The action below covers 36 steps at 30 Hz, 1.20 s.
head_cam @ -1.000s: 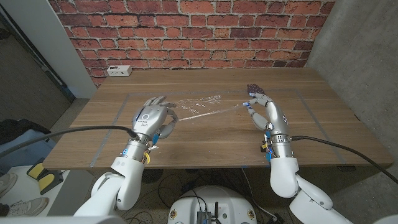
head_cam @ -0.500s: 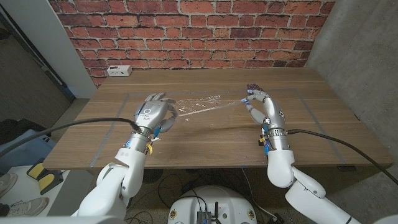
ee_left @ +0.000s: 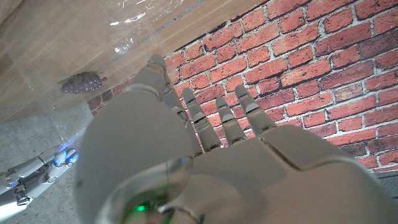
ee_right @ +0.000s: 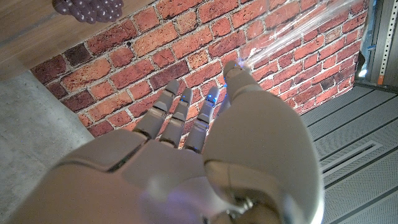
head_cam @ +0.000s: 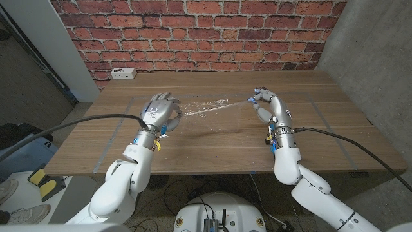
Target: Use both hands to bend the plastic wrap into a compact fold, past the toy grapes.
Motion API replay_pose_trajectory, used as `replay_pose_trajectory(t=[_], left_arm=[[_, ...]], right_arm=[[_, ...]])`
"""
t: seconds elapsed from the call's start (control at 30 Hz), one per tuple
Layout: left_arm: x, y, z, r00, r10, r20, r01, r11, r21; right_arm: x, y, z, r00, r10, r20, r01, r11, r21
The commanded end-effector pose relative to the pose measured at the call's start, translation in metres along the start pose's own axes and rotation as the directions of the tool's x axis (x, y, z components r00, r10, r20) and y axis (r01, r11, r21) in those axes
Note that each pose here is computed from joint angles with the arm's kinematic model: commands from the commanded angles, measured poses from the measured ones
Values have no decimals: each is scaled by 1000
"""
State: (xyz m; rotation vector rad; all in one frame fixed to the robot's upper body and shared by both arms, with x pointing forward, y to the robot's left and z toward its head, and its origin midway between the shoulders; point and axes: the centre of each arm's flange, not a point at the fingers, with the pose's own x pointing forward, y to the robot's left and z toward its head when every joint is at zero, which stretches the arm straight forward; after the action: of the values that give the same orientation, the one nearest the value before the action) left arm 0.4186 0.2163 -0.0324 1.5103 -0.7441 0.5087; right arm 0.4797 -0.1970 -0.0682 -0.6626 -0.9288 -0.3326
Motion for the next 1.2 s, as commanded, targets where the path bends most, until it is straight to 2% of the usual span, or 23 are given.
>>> replay_pose_trajectory(t=[0.03, 0.8, 1.2], left_arm=[[19, -5, -5, 1000, -1, -17, 1, 999, 33], [61, -12, -12, 999, 7, -33, -5, 999, 42], [76, -14, -10, 999, -1, -50, 3, 999, 54]], right_arm=[[31, 8, -9, 1000, 8, 2, -8, 1000, -8], [77, 19, -22, 999, 30, 14, -30, 1000, -6], [100, 24, -32, 998, 51, 23, -51, 999, 2]])
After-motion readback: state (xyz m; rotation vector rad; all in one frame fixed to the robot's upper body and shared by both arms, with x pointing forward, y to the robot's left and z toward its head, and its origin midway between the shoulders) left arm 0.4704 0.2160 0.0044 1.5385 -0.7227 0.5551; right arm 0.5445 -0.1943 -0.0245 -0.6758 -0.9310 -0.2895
